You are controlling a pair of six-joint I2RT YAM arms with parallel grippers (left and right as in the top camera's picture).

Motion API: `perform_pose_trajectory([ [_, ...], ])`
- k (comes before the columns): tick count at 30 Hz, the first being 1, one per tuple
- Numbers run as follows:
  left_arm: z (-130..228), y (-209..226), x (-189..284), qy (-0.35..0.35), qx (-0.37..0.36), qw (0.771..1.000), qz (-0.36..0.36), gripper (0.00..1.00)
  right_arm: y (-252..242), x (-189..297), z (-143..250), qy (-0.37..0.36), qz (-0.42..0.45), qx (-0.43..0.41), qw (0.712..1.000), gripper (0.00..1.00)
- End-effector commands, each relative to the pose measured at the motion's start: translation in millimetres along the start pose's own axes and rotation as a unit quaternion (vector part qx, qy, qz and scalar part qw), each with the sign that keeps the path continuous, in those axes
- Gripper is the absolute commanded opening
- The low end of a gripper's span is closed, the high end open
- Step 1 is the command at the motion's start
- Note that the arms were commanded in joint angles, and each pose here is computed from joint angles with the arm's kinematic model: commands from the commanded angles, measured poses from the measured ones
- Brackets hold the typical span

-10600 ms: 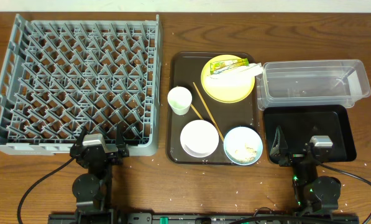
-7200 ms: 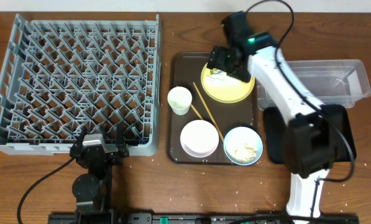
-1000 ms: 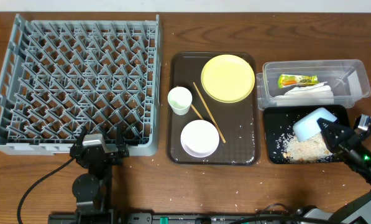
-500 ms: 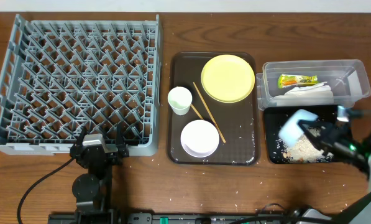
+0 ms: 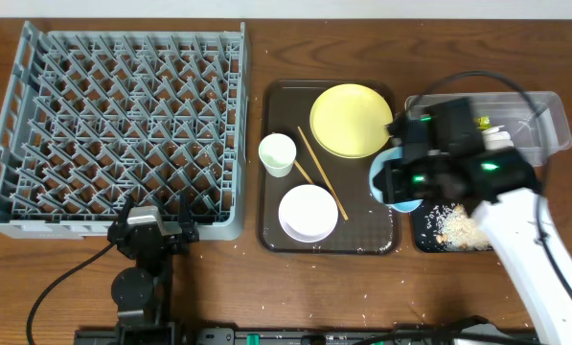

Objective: Sort waste into correct bins and load items into the dishwasher
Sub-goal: 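Return emptied blue bowl to dark tray with right gripper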

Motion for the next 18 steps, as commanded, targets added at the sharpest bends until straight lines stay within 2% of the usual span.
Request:
perform_pose_trajectory([
  [1,13,5,-1,0.022,-0.008,1.000,-0.011,0.92,0,-34,-4,0.040,0.064,-0.005,0.997,0.01],
  [9,13,5,-1,0.022,-0.008,1.000,-0.011,0.92,1,-107,5,0.136,0.074,0.011,0.988,0.01],
  [13,13,5,-1,0.022,-0.008,1.000,-0.011,0.92,-1,-123,9,0.157,0.076,0.010,0.985,0.03],
  [16,13,5,-1,0.022,-0.008,1.000,-0.011,0.92,-4,-132,11,0.165,0.077,0.008,0.983,0.12],
  [17,13,5,-1,0.022,-0.008,1.000,-0.011,0.92,-4,-132,10,0.164,0.077,0.008,0.983,0.17],
  [18,13,5,-1,0.022,-0.008,1.000,-0.012,0.92,-4,-133,10,0.162,0.076,0.009,0.984,0.28],
])
Point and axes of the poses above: each gripper's point midway between its finger pads, its own x axis back along the fingers, its own y axis along the line the jaws close on, z = x × y, the point moved 6 cm from there along x, back along the fingers, and after that the axes turned 11 degrees about x, right-handed, at the moved point
